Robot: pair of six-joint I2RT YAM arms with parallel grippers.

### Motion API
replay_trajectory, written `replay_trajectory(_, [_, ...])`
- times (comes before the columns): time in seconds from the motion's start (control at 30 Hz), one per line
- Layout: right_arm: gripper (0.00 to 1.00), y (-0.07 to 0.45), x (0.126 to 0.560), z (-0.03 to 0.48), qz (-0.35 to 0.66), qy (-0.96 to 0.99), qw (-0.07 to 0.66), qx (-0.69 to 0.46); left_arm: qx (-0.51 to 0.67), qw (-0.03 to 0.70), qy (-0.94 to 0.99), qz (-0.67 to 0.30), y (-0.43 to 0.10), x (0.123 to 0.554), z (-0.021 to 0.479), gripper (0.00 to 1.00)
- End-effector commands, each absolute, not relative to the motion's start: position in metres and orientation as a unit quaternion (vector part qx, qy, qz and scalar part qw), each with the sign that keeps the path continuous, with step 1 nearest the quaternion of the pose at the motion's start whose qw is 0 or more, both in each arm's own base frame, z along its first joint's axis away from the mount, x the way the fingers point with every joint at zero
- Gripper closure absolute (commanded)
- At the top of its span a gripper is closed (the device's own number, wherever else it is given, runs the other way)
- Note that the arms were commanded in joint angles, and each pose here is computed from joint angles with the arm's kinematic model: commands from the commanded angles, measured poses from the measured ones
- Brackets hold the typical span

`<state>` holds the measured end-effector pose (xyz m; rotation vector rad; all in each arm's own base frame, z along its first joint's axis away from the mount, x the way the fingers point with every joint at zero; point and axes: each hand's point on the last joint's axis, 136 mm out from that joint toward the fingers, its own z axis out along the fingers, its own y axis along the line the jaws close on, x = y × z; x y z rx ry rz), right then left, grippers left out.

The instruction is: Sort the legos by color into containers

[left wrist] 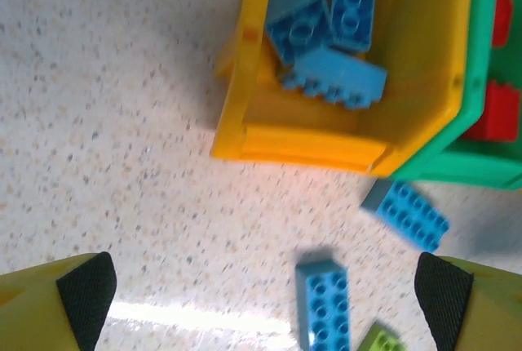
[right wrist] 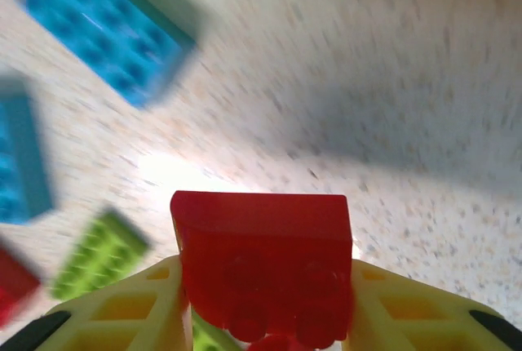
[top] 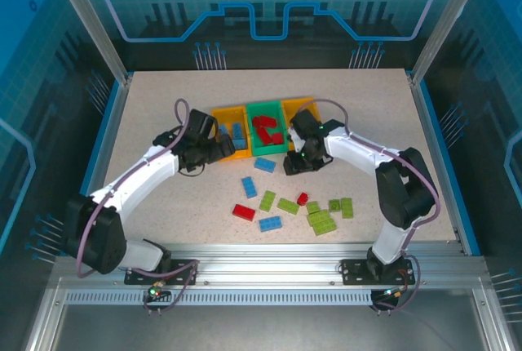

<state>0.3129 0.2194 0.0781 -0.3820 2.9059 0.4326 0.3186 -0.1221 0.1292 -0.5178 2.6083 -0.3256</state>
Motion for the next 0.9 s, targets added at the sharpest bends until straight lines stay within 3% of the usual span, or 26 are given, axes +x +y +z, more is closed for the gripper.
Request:
replay_trajectory(0.0, [0.56,0.241,0.335,0.122,0.216,0.963,0.122,-0.107,-0.159,0.226,0.957,-0.089,-0.129,0.292,0.123,0.01])
replay_trajectory(0.27, [0.56,0.264,0.399,0.134,0.231,0.962,0.136,-0.061,-0.119,0.179,0.973,-0.079,-0.161,0.233,0.082,0.01])
replay_trajectory(0.57, [0.53,0.273,0.437,0.108,0.202,0.972,0.119,-0.028,-0.066,0.156,0.983,-0.067,-0.194,0.215,0.062,0.01])
replay_trajectory(0.87, [0.31,0.285,0.436,0.118,0.227,0.966,0.121,-0.035,-0.016,0.135,0.989,-0.057,-0.217,0.206,0.044,0.01])
